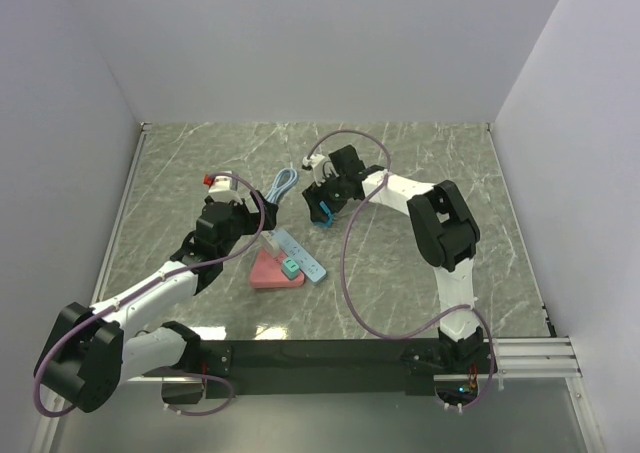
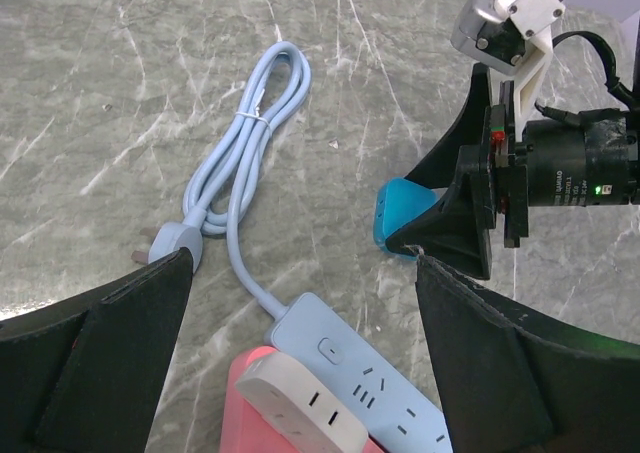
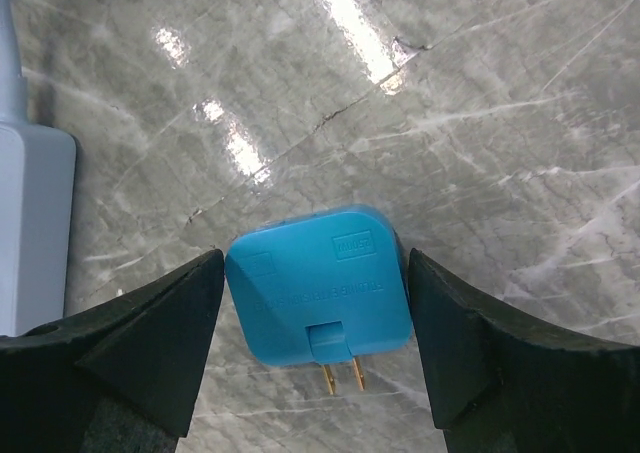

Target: Insert the plug

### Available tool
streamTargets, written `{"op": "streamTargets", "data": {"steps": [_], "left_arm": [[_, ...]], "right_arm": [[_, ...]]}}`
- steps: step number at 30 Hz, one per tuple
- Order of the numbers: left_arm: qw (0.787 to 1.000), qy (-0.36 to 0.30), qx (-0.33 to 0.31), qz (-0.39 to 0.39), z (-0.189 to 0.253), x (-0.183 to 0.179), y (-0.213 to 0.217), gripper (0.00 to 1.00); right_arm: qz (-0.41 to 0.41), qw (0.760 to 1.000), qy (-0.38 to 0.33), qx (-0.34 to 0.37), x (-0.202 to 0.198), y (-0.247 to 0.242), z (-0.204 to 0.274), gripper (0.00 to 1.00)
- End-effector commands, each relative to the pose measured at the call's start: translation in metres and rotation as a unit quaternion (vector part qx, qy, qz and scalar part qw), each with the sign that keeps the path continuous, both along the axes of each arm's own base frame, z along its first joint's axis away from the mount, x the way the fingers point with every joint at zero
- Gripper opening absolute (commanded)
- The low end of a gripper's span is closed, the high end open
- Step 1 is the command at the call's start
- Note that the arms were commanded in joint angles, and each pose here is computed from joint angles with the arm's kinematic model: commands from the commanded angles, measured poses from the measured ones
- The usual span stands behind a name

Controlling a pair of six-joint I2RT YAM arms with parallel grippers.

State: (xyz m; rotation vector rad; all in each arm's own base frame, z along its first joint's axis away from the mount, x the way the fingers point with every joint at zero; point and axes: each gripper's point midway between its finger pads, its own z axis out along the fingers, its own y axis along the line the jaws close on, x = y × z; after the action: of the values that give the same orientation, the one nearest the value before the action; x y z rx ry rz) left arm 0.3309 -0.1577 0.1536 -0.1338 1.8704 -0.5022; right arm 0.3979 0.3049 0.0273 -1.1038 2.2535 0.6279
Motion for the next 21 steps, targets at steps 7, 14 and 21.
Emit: {"op": "streamTargets", "data": {"steps": [7, 14, 21], "left_arm": [[1.000, -0.020, -0.013, -0.011, 0.011, 0.000, -0.005, 0.99], [0.999, -0.027, -0.021, -0.014, 0.016, -0.003, -0.005, 1.00], [0.999, -0.031, -0.024, -0.013, 0.018, -0.006, -0.004, 1.00]], "right_arm": [[-0.013, 0.999, 0.004, -0.033, -0.025, -0.006, -0.010, 0.80], [-0.025, 0.998, -0.003, -0.056, -0.041, -0.004, -0.008, 0.80], [-0.071, 0.993, 0.002, -0.098, -0.052, -0.010, -0.019, 0.70]]}}
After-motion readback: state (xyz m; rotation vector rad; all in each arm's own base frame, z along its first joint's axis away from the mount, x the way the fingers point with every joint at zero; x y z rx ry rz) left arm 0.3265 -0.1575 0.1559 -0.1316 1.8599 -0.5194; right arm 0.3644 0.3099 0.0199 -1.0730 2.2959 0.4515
